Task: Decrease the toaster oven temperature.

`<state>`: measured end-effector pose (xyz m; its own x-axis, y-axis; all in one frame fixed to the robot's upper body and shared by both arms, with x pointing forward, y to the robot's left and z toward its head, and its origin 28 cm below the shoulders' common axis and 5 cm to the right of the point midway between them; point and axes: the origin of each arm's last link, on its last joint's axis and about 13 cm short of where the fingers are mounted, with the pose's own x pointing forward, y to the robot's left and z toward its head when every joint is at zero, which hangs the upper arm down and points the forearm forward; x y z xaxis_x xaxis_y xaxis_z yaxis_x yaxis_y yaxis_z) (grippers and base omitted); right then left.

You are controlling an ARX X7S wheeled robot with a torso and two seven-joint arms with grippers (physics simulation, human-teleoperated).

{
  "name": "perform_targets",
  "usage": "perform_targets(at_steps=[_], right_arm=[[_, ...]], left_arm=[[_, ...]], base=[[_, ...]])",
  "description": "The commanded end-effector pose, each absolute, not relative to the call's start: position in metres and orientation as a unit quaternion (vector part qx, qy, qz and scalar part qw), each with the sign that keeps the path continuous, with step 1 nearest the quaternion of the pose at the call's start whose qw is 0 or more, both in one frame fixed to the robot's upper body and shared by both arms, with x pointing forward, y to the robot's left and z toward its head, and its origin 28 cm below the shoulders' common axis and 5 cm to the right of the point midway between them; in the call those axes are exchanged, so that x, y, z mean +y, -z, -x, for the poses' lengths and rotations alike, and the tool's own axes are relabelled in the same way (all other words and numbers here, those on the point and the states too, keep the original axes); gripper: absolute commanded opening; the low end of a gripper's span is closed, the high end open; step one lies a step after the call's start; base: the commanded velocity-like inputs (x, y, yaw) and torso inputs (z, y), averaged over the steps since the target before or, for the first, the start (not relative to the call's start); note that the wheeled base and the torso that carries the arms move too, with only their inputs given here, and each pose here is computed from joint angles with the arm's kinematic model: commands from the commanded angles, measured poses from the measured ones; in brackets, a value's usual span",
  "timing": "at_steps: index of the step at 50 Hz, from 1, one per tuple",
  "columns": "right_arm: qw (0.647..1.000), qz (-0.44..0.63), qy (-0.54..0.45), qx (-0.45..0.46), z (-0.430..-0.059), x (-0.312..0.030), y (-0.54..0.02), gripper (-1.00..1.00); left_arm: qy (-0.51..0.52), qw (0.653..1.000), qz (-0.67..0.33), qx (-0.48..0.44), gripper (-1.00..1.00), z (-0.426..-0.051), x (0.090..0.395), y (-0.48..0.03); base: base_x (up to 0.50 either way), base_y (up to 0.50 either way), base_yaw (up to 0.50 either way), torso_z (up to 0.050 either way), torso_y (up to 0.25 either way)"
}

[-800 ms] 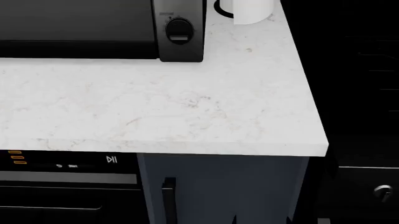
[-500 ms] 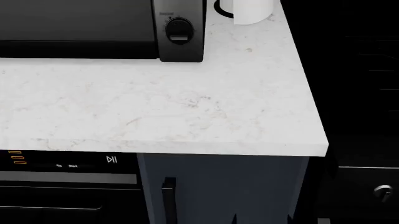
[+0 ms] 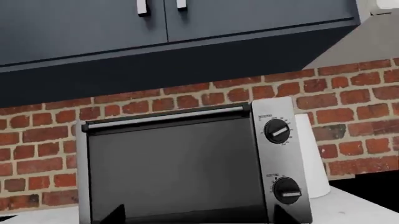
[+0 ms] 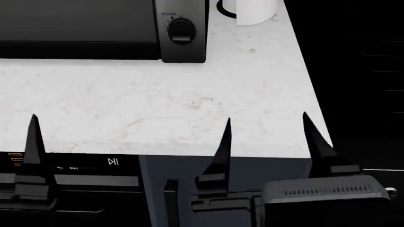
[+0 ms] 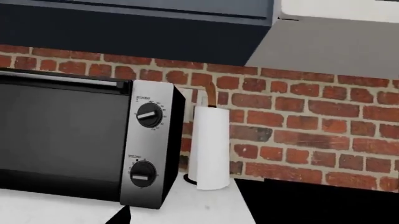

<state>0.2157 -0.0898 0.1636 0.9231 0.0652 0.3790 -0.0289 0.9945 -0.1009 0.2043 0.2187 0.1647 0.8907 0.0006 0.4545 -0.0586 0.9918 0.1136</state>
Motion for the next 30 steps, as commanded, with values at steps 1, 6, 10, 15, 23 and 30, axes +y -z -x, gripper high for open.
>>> perform_targets(at_steps=[1,6,10,15,23,30], right_arm=[[0.96,0.049,-0.05,-0.27,-0.1965,-0.0863,-0.21,1.0],[0.96,0.051,-0.05,-0.272,-0.1956,-0.0864,-0.212,1.0],[0.959,0.05,-0.051,-0.275,-0.1945,-0.0861,-0.213,1.0],[0.958,0.046,-0.048,-0.278,-0.1938,-0.0861,-0.2145,1.0],[0.958,0.044,-0.049,-0.281,-0.1921,-0.0855,-0.2144,1.0],[0.957,0.042,-0.051,-0.281,-0.1924,-0.0851,-0.2142,1.0]], left_arm=[[-0.04,0.942,-0.086,-0.322,1.0,-0.1749,0.2236,-0.213],[-0.039,0.942,-0.087,-0.321,1.0,-0.1748,0.223,-0.2127],[-0.038,0.942,-0.088,-0.32,1.0,-0.1745,0.2232,-0.2126],[-0.039,0.941,-0.09,-0.323,1.0,-0.1743,0.2232,-0.2133],[-0.039,0.94,-0.092,-0.327,1.0,-0.1744,0.2228,-0.2114],[-0.036,0.94,-0.087,-0.329,1.0,-0.1752,0.2222,-0.2114]], base=[[0.0,0.0,0.0,0.0,0.0],[0.0,0.0,0.0,0.0,0.0],[0.0,0.0,0.0,0.0,0.0],[0.0,0.0,0.0,0.0,0.0],[0.0,0.0,0.0,0.0,0.0],[0.0,0.0,0.0,0.0,0.0]])
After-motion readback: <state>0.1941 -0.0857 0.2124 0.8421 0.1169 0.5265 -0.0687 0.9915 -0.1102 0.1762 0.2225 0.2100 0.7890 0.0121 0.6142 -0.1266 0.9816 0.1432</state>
